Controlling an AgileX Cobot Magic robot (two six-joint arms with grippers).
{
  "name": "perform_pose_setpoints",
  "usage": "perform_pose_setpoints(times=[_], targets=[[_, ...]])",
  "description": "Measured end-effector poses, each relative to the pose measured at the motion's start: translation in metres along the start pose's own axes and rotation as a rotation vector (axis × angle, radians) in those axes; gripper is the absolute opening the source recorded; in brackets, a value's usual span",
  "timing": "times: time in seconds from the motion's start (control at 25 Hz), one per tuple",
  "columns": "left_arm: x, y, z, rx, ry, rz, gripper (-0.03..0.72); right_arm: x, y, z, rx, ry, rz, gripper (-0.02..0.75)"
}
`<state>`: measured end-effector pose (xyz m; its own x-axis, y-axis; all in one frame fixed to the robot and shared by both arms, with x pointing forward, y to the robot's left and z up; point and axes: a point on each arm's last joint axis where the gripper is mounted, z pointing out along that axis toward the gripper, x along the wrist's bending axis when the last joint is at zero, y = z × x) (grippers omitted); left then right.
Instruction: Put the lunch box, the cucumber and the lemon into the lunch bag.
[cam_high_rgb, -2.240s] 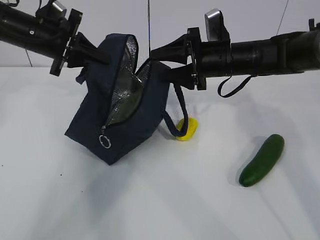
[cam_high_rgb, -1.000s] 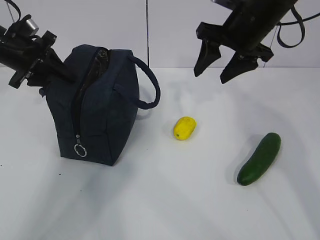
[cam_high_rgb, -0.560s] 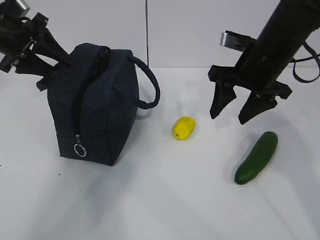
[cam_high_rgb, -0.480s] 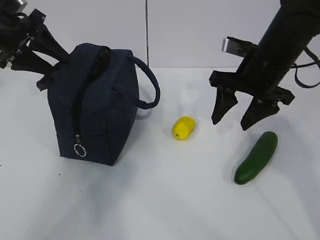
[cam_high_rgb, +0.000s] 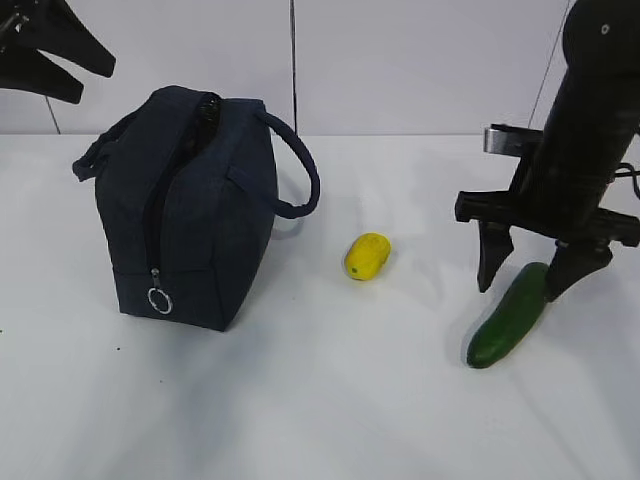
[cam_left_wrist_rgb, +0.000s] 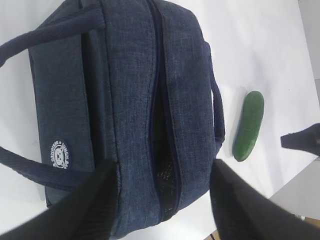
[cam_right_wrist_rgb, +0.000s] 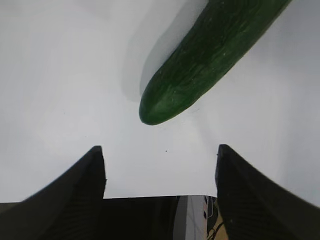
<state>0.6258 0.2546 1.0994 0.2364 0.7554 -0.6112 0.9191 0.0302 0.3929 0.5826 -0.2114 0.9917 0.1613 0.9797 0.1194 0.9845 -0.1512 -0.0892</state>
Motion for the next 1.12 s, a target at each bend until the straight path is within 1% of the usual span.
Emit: perform_pose_setpoints(times=[0.12,0.44,0.6,0.72,0.96,1.12], targets=[[0.000,0.000,0.000,0.003,0.001,0.001,0.428,-0.007,0.000,-0.008,-0.035,-0.028,0.047,0.532],[0.000,0.000,0.000,0.003,0.001,0.001,0.428,-0.044,0.013,-0.014,-0.055,-0.025,0.212,0.532],[0.000,0.000,0.000,0.002,0.001,0.001,0.428,-0.045,0.019,-0.015,-0.117,-0.004,0.236,0.532],[-0.001,0.000,0.000,-0.001,-0.009,-0.003,0.428,-0.042,0.024,-0.013,-0.152,0.028,0.252,0.531],[-0.001,0.000,0.000,-0.003,-0.013,-0.005,0.428,-0.041,0.036,0.018,-0.091,0.038,0.284,0.531],[-0.001,0.000,0.000,-0.003,-0.013,-0.005,0.429,-0.041,0.043,0.029,-0.101,0.044,0.309,0.531]])
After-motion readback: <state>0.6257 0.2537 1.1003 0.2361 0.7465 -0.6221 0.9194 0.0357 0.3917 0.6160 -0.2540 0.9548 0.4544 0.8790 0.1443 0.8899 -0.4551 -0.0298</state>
